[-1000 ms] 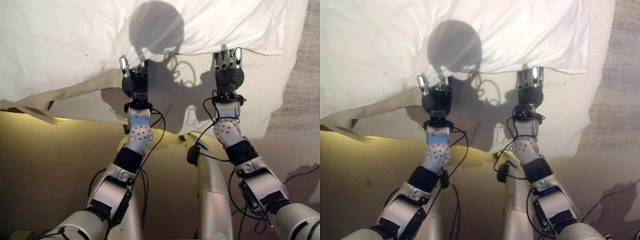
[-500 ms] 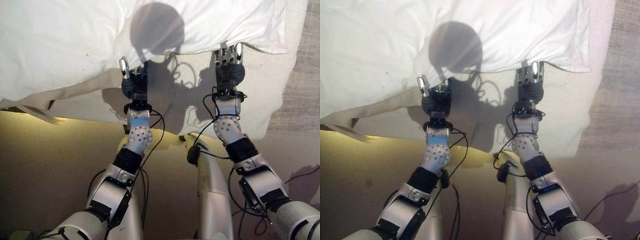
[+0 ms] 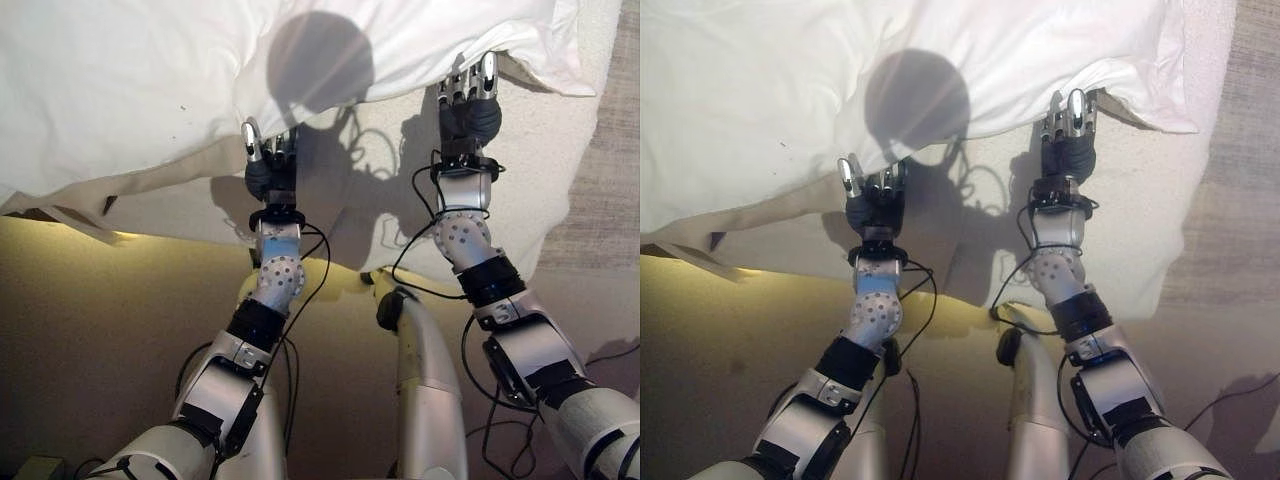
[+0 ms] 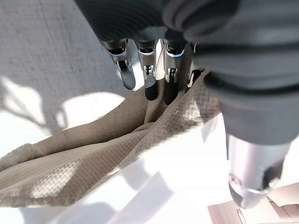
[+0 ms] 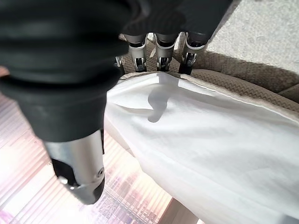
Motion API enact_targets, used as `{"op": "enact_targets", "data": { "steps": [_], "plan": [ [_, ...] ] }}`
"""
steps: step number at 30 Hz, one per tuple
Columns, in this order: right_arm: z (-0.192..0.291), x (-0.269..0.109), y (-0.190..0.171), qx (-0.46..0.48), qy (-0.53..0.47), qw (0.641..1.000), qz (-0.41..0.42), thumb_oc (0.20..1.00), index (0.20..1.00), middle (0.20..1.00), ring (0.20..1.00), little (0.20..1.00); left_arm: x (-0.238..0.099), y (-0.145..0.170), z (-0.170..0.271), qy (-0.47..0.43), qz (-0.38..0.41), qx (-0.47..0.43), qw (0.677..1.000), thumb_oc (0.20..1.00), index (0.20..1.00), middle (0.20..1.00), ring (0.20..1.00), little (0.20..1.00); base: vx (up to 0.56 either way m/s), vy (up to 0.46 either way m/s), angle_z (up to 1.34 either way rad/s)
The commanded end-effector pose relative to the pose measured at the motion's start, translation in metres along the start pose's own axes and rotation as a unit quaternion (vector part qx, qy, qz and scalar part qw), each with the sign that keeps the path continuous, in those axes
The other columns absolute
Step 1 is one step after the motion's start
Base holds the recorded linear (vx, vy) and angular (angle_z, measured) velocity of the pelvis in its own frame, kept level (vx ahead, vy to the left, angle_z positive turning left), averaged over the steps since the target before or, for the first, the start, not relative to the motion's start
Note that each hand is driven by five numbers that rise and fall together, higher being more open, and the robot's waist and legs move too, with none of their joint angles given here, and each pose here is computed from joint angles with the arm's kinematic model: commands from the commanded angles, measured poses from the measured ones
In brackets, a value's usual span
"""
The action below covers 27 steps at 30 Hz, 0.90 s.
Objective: Make the bed
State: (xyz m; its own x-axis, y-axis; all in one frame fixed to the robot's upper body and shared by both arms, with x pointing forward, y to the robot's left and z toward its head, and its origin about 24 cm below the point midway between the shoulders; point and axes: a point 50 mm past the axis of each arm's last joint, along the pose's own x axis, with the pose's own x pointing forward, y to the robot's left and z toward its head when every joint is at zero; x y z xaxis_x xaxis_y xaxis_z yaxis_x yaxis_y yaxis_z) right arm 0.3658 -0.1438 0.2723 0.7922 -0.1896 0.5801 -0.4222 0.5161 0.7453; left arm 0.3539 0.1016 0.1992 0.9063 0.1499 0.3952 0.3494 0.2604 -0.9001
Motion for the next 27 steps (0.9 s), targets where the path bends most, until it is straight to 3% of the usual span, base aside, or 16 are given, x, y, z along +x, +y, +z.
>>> {"op": "enact_targets", "data": {
  "steps": [1,15,16,17,18,19,27],
  "plan": [
    [0.017,0.014,0.027,-0.017,-0.030,0.998,0.054,1.000,1.000,1.000,1.000,1.000,0.002,-0.001,0.030,-0.057,-0.019,0.034,0.998,1.000,1.000,1.000,1.000,1.000,0.00,0.000,0.00],
    [0.018,0.022,0.018,-0.202,-0.003,0.979,0.034,1.000,1.000,1.000,1.000,1.000,-0.003,-0.002,0.027,-0.041,-0.021,0.048,0.998,1.000,1.000,1.000,1.000,1.000,0.00,0.000,0.00],
    [0.019,0.023,0.017,-0.231,-0.002,0.972,0.030,0.605,0.605,0.605,0.605,0.605,-0.003,-0.002,0.026,-0.037,-0.021,0.049,0.998,1.000,1.000,1.000,1.000,1.000,0.00,0.000,0.00],
    [0.019,0.024,0.016,-0.245,-0.003,0.969,0.028,0.529,0.529,0.529,0.529,0.529,-0.003,-0.003,0.026,-0.036,-0.023,0.048,0.998,1.000,1.000,1.000,1.000,1.000,0.00,0.000,0.00],
    [0.020,0.025,0.018,-0.257,-0.004,0.966,0.030,0.304,0.304,0.304,0.304,0.304,-0.003,-0.003,0.026,-0.036,-0.023,0.048,0.998,1.000,1.000,1.000,1.000,1.000,0.00,0.000,0.00],
    [0.019,0.025,0.018,-0.258,-0.004,0.966,0.030,0.200,0.200,0.200,0.200,0.200,-0.003,-0.003,0.026,-0.036,-0.023,0.047,0.998,1.000,1.000,1.000,1.000,1.000,0.00,0.000,0.00],
    [0.015,0.022,0.018,-0.286,0.001,0.958,0.035,0.200,0.200,0.200,0.200,0.200,-0.006,-0.002,0.024,-0.030,-0.020,0.041,0.999,1.000,1.000,1.000,1.000,1.000,0.00,0.016,0.00]
  ]
}}
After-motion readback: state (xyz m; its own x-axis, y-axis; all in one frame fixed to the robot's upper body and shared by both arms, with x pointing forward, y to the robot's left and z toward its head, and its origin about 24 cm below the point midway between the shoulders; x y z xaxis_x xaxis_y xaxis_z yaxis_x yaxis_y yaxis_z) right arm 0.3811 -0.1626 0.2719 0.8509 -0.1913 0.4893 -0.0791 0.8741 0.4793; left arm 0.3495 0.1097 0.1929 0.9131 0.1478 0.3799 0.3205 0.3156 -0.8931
